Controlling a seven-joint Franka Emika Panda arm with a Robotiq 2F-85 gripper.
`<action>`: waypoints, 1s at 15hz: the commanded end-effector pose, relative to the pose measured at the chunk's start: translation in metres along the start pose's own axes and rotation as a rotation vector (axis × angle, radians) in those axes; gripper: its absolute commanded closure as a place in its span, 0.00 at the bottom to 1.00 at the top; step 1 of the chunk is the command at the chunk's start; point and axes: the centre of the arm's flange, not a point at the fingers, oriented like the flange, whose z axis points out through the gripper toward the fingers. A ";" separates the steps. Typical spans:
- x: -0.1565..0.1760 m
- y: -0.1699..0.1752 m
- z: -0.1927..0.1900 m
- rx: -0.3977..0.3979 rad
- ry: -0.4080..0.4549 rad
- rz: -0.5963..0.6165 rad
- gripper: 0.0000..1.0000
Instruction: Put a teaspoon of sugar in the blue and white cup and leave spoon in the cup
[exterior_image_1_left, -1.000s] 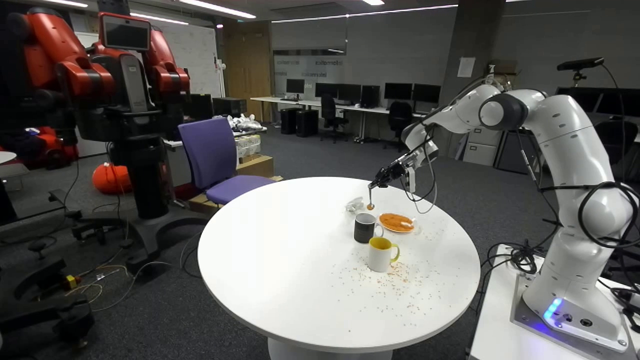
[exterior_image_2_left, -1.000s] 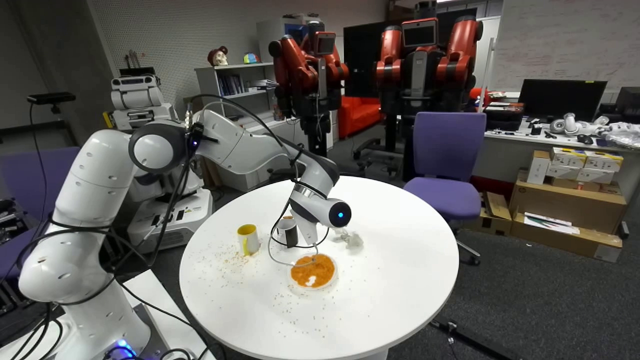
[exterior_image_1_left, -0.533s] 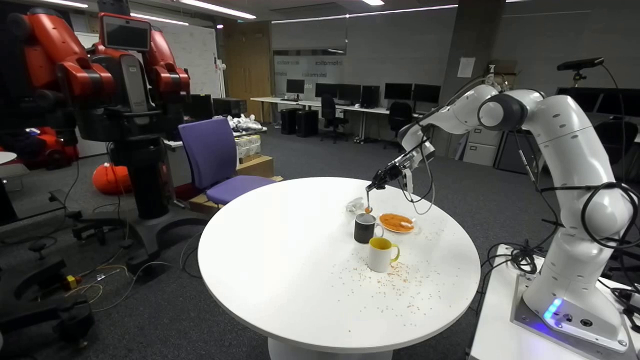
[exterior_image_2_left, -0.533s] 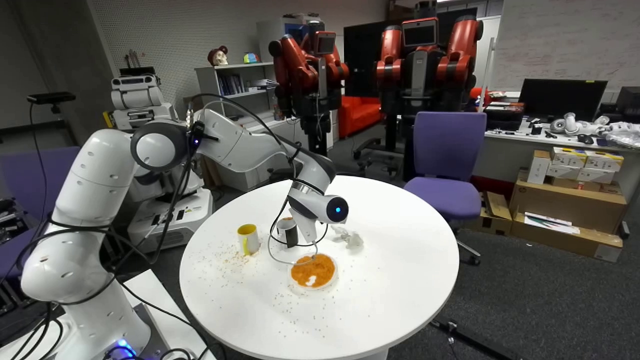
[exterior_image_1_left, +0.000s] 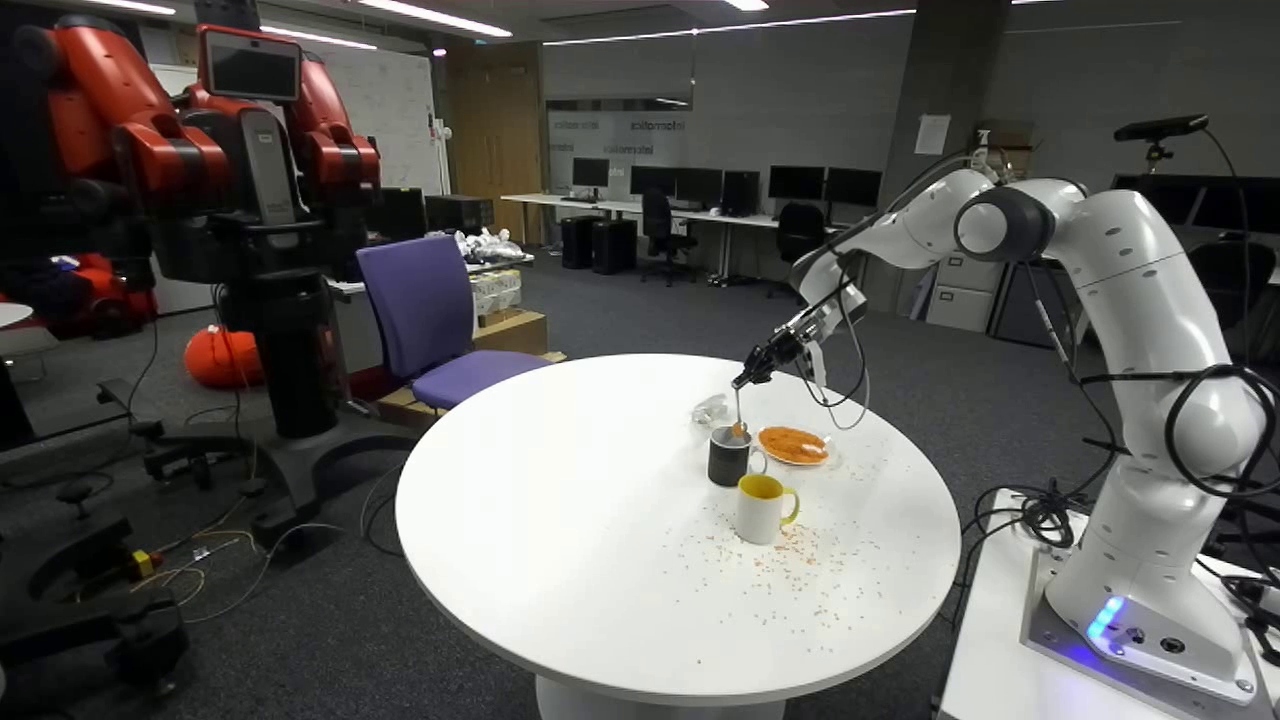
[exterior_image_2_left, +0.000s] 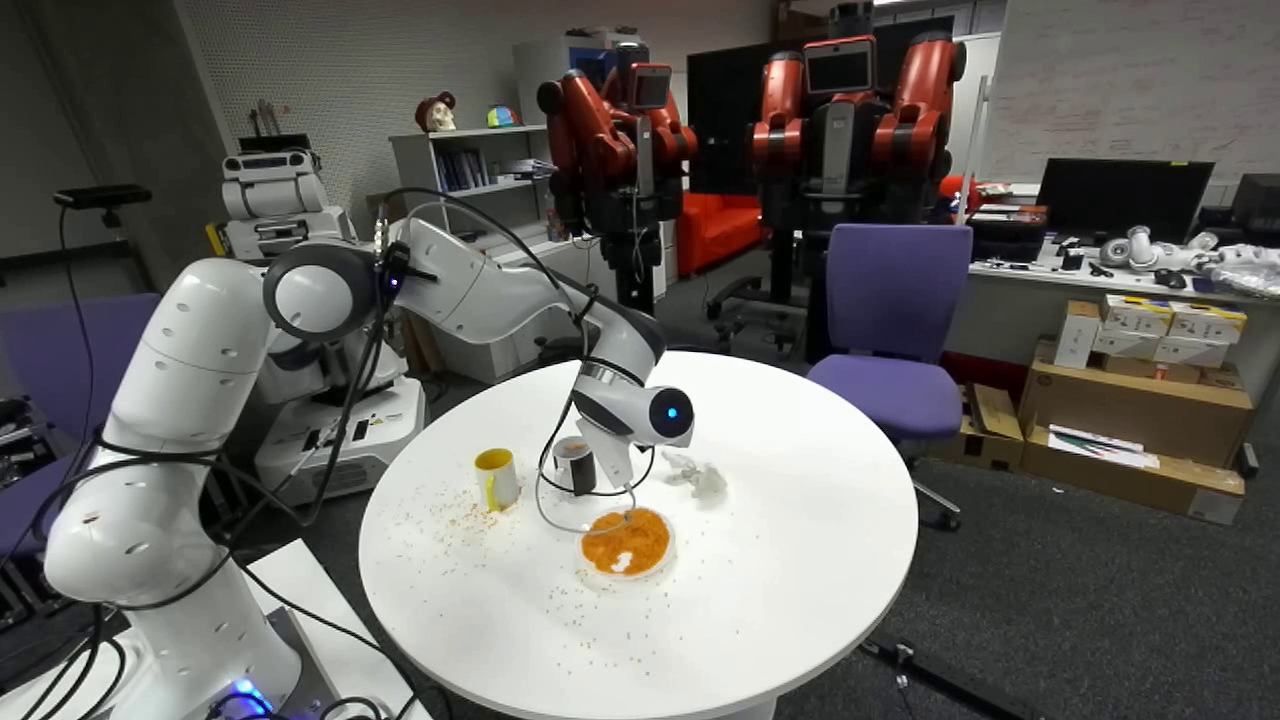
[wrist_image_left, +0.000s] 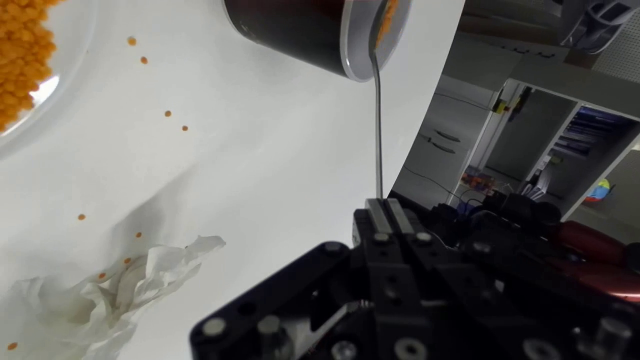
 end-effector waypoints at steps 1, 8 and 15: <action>-0.014 -0.015 -0.006 -0.051 -0.006 -0.009 0.99; -0.016 -0.018 0.002 -0.067 -0.026 -0.014 0.99; -0.001 -0.042 0.009 -0.115 -0.040 -0.062 0.99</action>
